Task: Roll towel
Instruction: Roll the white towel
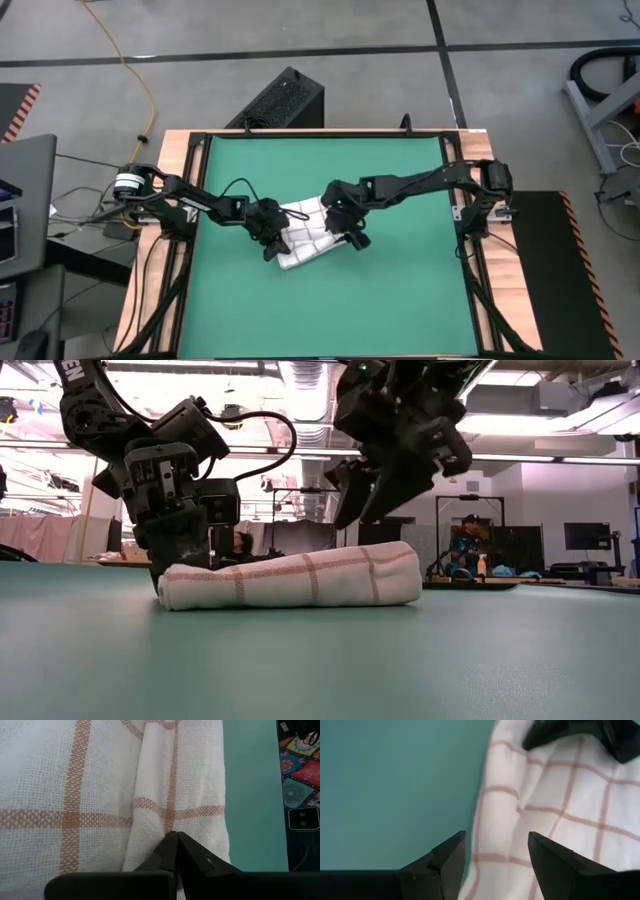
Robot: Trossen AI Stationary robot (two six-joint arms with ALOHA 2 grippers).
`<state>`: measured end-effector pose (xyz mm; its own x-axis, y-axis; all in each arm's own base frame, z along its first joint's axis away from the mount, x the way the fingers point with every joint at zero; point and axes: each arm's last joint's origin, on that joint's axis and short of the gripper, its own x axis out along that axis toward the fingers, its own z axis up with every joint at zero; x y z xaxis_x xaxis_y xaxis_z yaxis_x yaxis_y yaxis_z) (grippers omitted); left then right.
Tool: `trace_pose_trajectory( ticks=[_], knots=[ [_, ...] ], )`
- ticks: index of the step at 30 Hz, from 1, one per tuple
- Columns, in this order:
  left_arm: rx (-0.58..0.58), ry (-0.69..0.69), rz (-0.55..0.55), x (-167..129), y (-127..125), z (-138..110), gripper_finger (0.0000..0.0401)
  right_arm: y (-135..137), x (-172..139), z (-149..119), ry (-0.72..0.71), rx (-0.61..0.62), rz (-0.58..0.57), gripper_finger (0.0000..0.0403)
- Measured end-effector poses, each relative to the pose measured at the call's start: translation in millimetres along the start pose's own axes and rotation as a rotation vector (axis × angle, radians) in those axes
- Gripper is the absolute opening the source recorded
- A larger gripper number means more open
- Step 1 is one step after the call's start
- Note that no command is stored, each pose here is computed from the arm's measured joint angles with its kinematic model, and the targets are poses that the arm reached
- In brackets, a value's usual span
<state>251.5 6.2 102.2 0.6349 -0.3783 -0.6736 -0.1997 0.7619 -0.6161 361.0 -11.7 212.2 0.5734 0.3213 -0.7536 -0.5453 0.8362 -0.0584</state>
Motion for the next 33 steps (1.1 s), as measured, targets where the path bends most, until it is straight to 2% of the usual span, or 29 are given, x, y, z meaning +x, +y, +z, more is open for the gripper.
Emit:
trace_pose_trajectory(
  ticks=[4, 8, 16, 24, 27, 29, 31, 33],
  knots=[
    [0.002, 0.0, 0.0, 0.0, 0.1, 0.0, 0.0, 7.2, 6.7, -7.8, 0.067, 0.018, -0.046, 0.0234],
    [0.007, 0.0, 0.0, 0.0, 0.1, 0.1, 0.0, 17.4, 15.4, -16.8, 0.093, 0.047, -0.034, 0.0234],
    [0.008, -0.001, -0.002, -0.1, 0.0, 0.3, 0.0, 23.3, 23.3, -23.2, 0.134, 0.024, -0.155, 0.0224],
    [0.004, -0.012, -0.007, -0.2, -0.5, 1.4, 0.0, 25.6, 24.0, -26.4, 0.171, -0.013, -0.151, 0.0122],
    [-0.011, -0.02, -0.01, -0.3, -0.7, 2.2, 0.0, 25.5, 23.6, -26.7, 0.174, 0.0, -0.144, 0.0067],
    [-0.015, -0.018, -0.014, -0.3, -0.9, 2.2, 0.0, 23.7, 20.4, -26.5, 0.177, 0.023, -0.095, 0.0025],
    [-0.016, -0.015, -0.022, -0.3, -1.1, 2.2, 0.0, 21.2, 17.2, -26.0, 0.165, 0.069, -0.043, 0.0018],
    [-0.017, -0.012, -0.026, -0.3, -1.2, 2.2, 0.0, 16.4, 15.0, -27.7, 0.152, 0.146, -0.046, 0.002]
  ],
)
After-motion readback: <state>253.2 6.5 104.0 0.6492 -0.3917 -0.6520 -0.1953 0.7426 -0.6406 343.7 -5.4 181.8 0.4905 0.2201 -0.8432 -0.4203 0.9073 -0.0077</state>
